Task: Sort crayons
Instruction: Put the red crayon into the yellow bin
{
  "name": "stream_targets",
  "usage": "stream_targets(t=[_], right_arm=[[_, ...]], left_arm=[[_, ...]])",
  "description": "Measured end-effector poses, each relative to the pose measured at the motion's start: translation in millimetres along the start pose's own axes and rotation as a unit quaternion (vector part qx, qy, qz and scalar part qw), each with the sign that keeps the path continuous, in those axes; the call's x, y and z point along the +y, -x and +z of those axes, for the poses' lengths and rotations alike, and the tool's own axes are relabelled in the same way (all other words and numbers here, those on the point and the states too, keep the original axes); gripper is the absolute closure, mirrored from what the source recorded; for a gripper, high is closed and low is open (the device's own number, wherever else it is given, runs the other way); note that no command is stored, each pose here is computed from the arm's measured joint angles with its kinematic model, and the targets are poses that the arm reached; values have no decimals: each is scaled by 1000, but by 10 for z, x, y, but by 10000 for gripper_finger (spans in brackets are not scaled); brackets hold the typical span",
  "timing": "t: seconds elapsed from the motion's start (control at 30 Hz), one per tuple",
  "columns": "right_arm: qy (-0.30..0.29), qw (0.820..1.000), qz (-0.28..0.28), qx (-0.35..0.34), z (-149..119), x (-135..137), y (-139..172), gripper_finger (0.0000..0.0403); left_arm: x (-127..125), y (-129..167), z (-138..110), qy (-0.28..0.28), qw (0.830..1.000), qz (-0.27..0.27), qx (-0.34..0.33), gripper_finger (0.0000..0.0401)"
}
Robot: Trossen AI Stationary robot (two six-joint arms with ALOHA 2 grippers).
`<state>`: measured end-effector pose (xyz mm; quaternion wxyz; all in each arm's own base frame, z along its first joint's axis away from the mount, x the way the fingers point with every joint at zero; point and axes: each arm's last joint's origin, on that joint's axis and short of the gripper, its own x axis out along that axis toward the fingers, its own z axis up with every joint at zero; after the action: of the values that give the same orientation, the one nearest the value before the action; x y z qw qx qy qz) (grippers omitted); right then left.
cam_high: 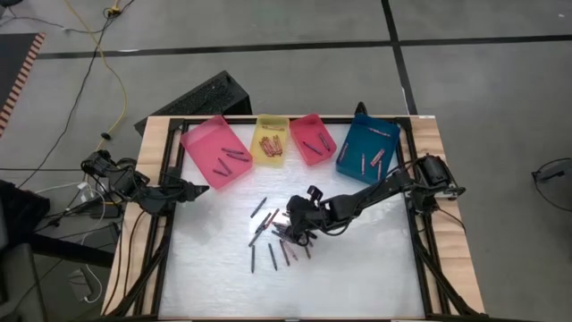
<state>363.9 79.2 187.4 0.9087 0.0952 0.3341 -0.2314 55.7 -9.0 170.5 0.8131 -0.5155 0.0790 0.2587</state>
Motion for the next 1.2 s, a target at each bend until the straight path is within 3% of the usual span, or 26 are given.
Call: stream_targets(t=[1.2], right_arm=[[-13,999,-2,-33,-63,38,-169,296]], left_arm=[[6,-2,4,0,1000,4,-10,236]])
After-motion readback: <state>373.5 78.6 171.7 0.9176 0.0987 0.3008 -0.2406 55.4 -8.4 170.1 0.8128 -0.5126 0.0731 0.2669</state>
